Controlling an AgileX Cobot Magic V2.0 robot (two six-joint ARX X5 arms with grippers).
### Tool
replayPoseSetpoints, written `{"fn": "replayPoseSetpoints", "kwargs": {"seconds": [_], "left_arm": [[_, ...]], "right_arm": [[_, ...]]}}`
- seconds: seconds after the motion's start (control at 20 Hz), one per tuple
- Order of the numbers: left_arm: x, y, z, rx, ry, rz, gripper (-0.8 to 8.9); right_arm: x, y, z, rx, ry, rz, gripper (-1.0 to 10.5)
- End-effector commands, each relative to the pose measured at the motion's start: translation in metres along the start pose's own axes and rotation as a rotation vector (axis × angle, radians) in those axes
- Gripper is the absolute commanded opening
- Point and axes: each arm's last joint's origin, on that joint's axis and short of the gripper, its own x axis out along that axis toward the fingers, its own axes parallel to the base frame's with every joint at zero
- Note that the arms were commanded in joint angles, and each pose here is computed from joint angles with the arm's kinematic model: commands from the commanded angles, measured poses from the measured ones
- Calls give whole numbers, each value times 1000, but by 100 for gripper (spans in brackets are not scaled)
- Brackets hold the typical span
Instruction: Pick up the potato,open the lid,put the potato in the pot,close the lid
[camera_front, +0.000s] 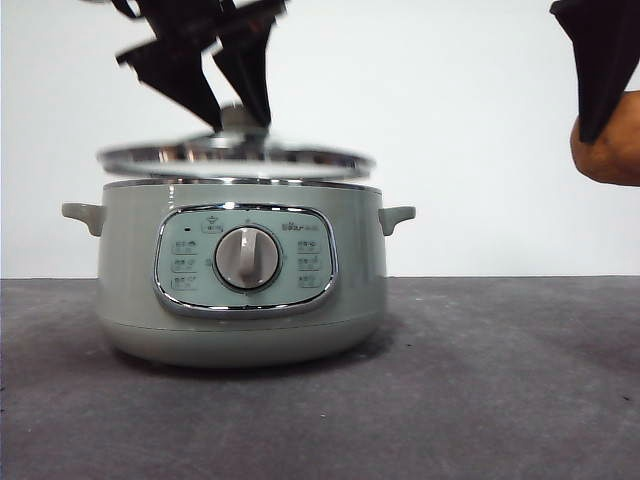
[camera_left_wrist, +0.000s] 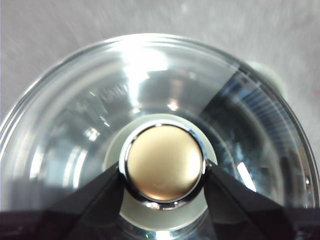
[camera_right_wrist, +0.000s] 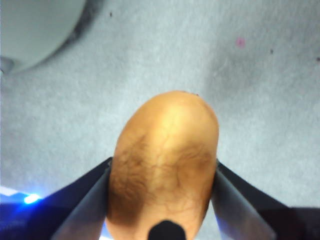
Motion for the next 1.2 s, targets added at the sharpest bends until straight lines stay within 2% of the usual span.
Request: {"fn": "replayPoseSetpoints", "kwargs": {"seconds": [0.05,0.25,0.45,0.55,0.95,1.1,1.2], "left_arm": [[-28,0,8,4,-108,-3,-9],[-55,13,8,11,-161,76,-8],[-70,35,5,17,-160,214,-8],[-72,49,4,-7,-157,252,-8],[-82,106,-5,-137,-136,404,-8],[-86,123,-8,-175,-144,443,-8],[-87,131,-9,-193,-148,458,-8]], "right_arm": [[-4,1,6,7,-27,5,-2],[-19,8,27,20,-75,95,-2],[-20,32,56,-41,-89,135,-2],[-12,50,73,-77,-71,152,-2],[47,144,130,-251,-8,215,-2],[73,170,145,-287,5,220,-3],[91,182,150,-303,7,191,-3]]}}
